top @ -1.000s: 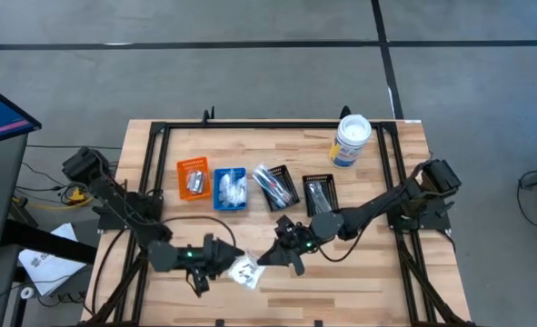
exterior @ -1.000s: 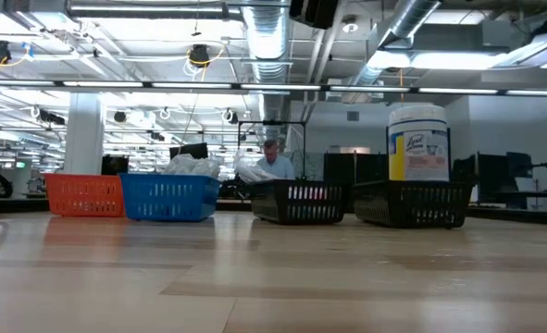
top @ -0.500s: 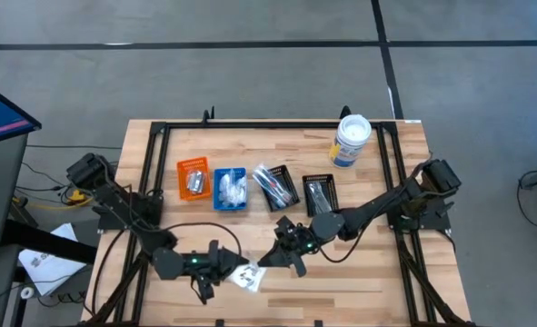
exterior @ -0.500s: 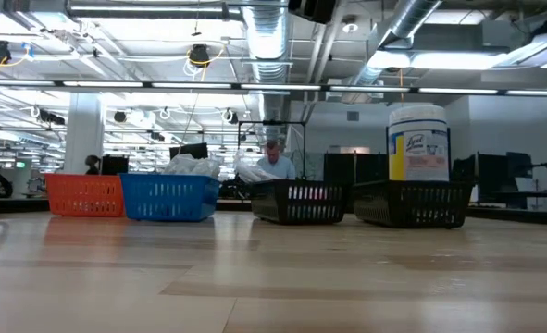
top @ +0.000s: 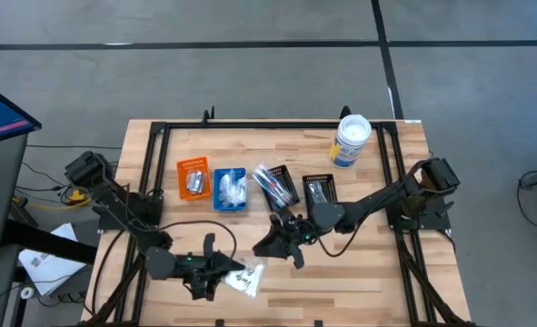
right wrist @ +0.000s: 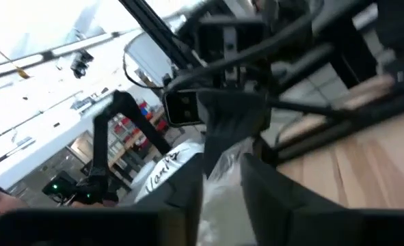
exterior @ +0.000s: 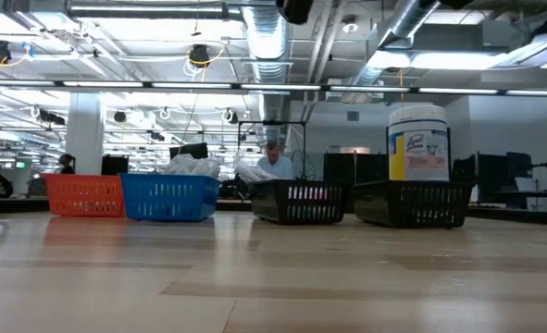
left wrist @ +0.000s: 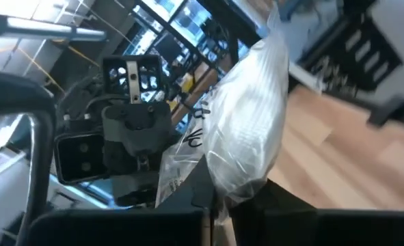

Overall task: Pick & Place Travel size toiletries
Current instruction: Put the pack of cotton buds into the blue bin

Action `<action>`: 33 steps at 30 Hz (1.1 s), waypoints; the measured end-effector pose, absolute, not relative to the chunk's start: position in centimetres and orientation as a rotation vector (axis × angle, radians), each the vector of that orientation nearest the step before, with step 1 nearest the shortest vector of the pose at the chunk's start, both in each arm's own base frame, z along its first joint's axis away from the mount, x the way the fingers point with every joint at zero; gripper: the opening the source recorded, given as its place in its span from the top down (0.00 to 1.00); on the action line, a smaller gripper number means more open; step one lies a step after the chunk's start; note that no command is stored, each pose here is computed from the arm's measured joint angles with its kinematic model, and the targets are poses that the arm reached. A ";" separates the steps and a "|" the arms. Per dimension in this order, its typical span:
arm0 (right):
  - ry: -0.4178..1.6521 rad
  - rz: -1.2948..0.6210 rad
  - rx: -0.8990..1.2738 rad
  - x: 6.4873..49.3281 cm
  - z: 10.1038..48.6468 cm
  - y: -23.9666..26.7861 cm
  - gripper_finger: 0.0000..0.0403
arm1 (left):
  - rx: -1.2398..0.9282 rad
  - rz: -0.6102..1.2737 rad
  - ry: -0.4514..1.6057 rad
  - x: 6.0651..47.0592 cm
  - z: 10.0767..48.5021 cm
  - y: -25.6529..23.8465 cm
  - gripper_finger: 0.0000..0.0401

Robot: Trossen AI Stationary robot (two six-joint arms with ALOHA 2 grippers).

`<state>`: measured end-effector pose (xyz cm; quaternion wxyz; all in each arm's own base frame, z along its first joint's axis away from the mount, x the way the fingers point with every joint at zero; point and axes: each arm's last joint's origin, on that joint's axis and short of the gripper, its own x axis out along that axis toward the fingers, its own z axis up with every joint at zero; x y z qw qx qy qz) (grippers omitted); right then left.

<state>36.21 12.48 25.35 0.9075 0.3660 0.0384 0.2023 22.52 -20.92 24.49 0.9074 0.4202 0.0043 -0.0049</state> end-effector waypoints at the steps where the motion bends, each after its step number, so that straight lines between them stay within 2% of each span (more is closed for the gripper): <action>1: 0.055 0.422 0.746 36.2 25.6 12.4 0.76 | 0.834 -0.012 -0.001 22.3 24.8 -20.9 0.97; 9: -0.145 0.491 0.645 36.0 27.3 11.8 0.39 | 0.495 -0.096 -0.044 19.6 28.0 -20.3 0.97; 12: -0.179 0.514 0.581 35.8 27.5 12.2 0.31 | 0.319 -0.221 0.000 18.9 28.7 -19.1 0.97; 15: -0.146 0.545 0.570 35.9 27.6 12.7 0.29 | 0.073 -0.395 0.112 18.9 29.1 -17.1 0.97; 18: 0.008 0.524 0.606 36.3 26.9 13.1 0.29 | -0.141 -0.487 0.289 19.0 28.5 -15.1 0.98; 21: 0.202 0.448 0.594 36.9 26.1 13.3 0.29 | -0.239 -0.438 0.405 19.2 26.6 -13.7 0.98; 26: 0.471 0.170 0.504 37.3 25.8 13.1 0.29 | -0.410 -0.395 0.588 21.0 23.4 -11.2 0.98; 29: 0.507 0.091 0.476 37.4 26.5 13.0 0.29 | -0.452 -0.392 0.673 22.1 21.7 -10.3 0.98; 33: 0.483 0.092 0.487 37.7 27.5 12.8 0.29 | -0.478 -0.389 0.773 23.3 19.6 -9.7 0.98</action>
